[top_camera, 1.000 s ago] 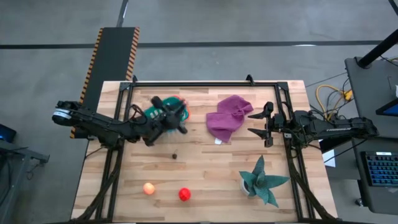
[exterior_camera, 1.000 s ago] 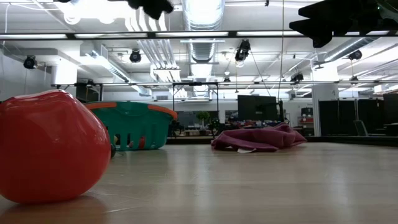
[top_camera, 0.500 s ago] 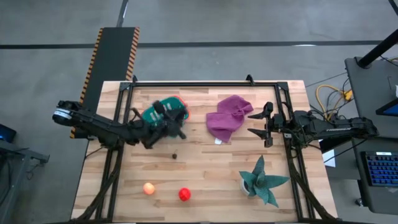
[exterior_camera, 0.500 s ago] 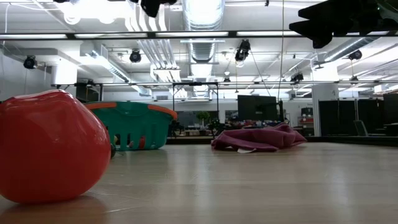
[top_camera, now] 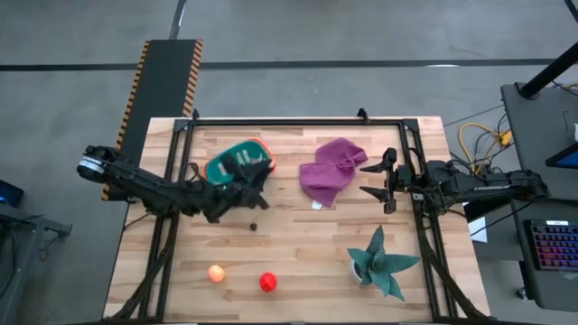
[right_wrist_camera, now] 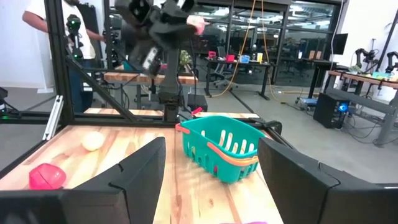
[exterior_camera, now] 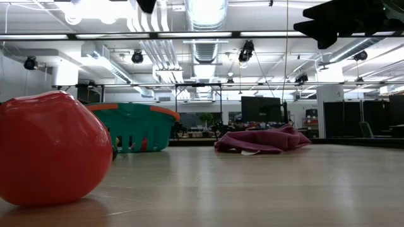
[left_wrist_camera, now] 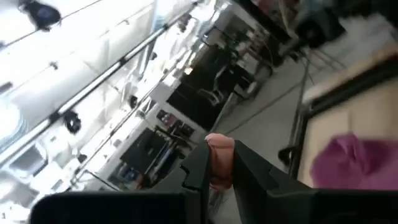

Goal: Pick and placing Produce into tupperware
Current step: Put the pink peach into the blue basket

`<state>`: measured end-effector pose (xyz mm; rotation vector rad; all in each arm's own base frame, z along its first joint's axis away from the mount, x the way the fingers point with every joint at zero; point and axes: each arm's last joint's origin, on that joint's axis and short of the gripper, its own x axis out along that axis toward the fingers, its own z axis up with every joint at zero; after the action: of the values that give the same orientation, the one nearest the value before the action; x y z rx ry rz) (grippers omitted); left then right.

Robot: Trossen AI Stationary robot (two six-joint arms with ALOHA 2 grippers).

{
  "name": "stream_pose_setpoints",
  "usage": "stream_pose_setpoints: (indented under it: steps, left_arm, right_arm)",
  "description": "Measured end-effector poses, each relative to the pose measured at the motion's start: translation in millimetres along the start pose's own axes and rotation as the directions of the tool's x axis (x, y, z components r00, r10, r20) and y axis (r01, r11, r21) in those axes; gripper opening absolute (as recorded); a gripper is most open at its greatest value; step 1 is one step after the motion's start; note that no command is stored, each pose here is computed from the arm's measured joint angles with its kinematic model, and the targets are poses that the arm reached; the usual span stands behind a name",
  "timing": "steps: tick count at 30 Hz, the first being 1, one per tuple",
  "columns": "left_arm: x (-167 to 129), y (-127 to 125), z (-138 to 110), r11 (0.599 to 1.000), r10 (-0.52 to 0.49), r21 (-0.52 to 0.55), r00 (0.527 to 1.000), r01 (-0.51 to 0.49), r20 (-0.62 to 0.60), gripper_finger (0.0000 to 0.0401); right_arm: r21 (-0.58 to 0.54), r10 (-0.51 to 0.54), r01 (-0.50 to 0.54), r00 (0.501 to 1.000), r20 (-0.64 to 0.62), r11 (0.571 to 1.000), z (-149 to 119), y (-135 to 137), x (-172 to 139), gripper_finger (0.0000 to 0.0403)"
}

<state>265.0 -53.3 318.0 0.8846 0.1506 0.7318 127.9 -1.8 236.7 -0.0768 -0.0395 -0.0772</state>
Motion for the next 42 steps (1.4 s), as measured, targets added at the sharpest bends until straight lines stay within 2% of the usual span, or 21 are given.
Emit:
stream_pose_setpoints:
  steps: [2,3,6,8,11,14,17,20,25,32,34,37,39,42]
  left_arm:
    - [3,6,2,0.996,0.060,-0.066,0.997,-0.063,-0.045,0.0029]
    - [4,11,0,0.989,0.109,-0.085,0.989,-0.118,-0.104,0.0029]
    - [7,21,-5,0.974,0.181,-0.100,0.963,-0.204,-0.200,0.0029]
    - [6,20,-6,0.982,0.161,-0.065,0.968,-0.176,-0.191,0.0029]
    - [2,9,-5,0.999,0.053,0.003,0.993,-0.053,-0.104,0.0029]
    - [0,0,-4,0.999,-0.045,-0.018,0.999,0.045,-0.021,0.0029]
    - [1,1,-5,0.997,-0.035,-0.065,0.999,0.033,-0.038,0.0029]
    - [5,6,-9,0.997,0.027,-0.064,0.991,-0.036,-0.130,0.0029]
    - [12,21,-15,0.979,0.168,-0.059,0.930,-0.197,-0.326,0.0029]
    - [18,29,-26,0.948,0.276,0.001,0.823,-0.318,-0.496,0.0029]
    - [20,30,-28,0.943,0.290,0.011,0.806,-0.333,-0.516,0.0029]
    - [21,29,-30,0.943,0.291,0.013,0.807,-0.331,-0.514,0.0029]
    - [21,28,-29,0.949,0.275,0.000,0.829,-0.315,-0.487,0.0029]
    - [21,21,-29,0.970,0.194,-0.064,0.904,-0.235,-0.381,0.0029]
  right_arm:
    - [0.000,0.000,0.000,1.000,0.001,1.000,0,0,0,0.0247]
    - [0.000,0.000,0.000,1.000,0.000,1.000,0,0,0,0.0247]
    - [0.000,0.000,0.000,1.000,0.000,1.000,0,0,0,0.0247]
    - [0.000,0.000,0.000,1.000,0.000,1.000,0,0,0,0.0247]
    - [0.000,0.000,0.000,1.000,0.000,1.000,0,0,0,0.0247]
    - [0.000,0.000,0.000,1.000,0.000,1.000,0,0,0,0.0247]
    - [0.000,0.000,0.000,1.000,0.000,1.000,0,0,0,0.0247]
    - [0.000,0.000,0.000,1.000,0.000,1.000,0,0,0,0.0247]
    - [0.000,0.000,0.000,1.000,0.000,1.000,0,0,0,0.0247]
    - [0.000,-0.001,0.001,1.000,0.006,1.000,1,0,0,0.0247]
    - [0.001,-0.001,0.001,1.000,0.009,1.000,1,0,0,0.0247]
    - [0.001,-0.001,0.001,1.000,0.009,1.000,1,0,0,0.0247]
    - [0.000,-0.001,0.001,1.000,0.009,1.000,1,0,0,0.0247]
    - [0.001,-0.001,0.001,1.000,0.009,1.000,1,0,0,0.0247]
